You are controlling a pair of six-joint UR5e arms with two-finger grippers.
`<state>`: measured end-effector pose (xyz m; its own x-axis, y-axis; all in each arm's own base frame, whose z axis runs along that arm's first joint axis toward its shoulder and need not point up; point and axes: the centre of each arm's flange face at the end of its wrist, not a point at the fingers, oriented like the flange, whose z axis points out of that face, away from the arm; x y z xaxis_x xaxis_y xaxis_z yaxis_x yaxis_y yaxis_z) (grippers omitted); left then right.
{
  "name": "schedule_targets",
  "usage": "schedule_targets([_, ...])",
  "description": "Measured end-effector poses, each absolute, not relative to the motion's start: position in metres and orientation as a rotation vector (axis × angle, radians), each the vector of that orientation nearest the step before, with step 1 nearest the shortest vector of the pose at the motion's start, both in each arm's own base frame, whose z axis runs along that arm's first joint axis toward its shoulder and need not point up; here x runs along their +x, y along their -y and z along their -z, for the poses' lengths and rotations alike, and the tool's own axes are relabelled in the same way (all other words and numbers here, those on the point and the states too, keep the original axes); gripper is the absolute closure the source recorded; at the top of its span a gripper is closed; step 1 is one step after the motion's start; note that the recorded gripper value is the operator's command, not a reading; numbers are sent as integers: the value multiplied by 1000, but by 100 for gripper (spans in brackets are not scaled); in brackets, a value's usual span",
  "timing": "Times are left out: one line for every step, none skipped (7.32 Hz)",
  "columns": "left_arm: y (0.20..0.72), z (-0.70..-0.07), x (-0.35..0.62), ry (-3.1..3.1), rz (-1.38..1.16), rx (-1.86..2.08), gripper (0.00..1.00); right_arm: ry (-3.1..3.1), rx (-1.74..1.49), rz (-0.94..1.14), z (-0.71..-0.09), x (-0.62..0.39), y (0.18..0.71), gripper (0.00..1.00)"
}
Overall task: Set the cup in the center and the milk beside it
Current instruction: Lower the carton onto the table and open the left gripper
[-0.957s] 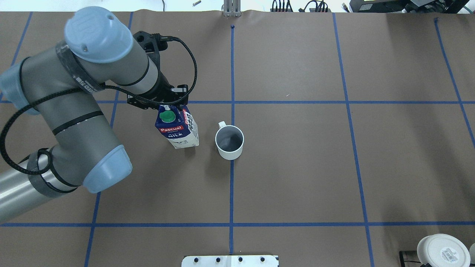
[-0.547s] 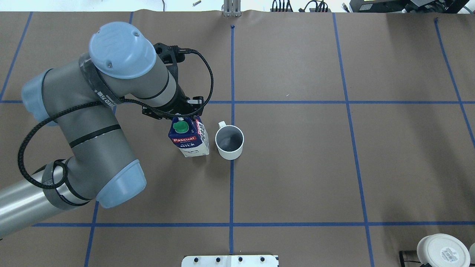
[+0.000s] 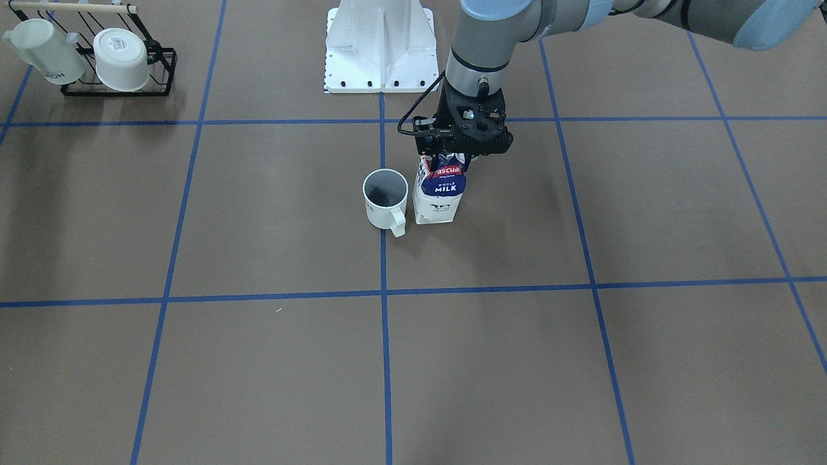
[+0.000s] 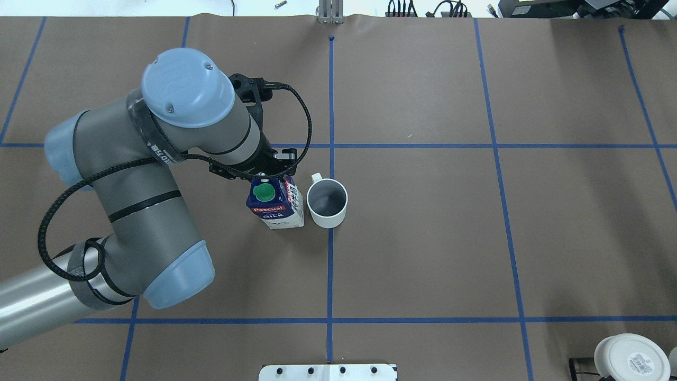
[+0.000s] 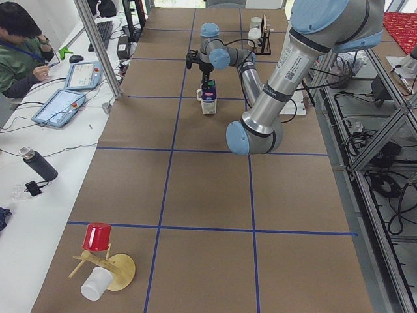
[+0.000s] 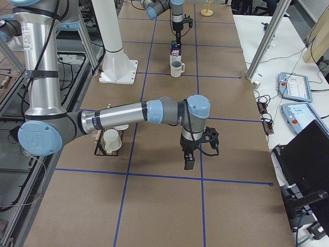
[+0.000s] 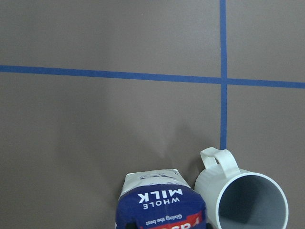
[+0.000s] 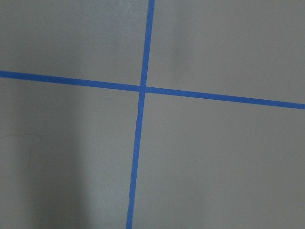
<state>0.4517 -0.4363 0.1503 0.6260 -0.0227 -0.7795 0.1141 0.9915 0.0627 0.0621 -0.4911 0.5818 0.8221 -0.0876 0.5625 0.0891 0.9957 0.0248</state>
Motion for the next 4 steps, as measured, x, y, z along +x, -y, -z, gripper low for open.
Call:
schedule_targets([436, -149, 450, -893, 79, 118, 2, 598, -3, 94, -582, 62, 491, 0])
schedule_targets([435, -148, 447, -896, 77, 124, 2, 598, -5, 93, -583, 62, 490, 0])
schedule_targets([435, -146, 442, -900, 77, 131, 2, 598, -8, 93, -585, 62, 489, 0])
schedule_targets([437, -145, 436, -904, 81, 138, 2, 599, -11, 92, -586, 62, 488, 0])
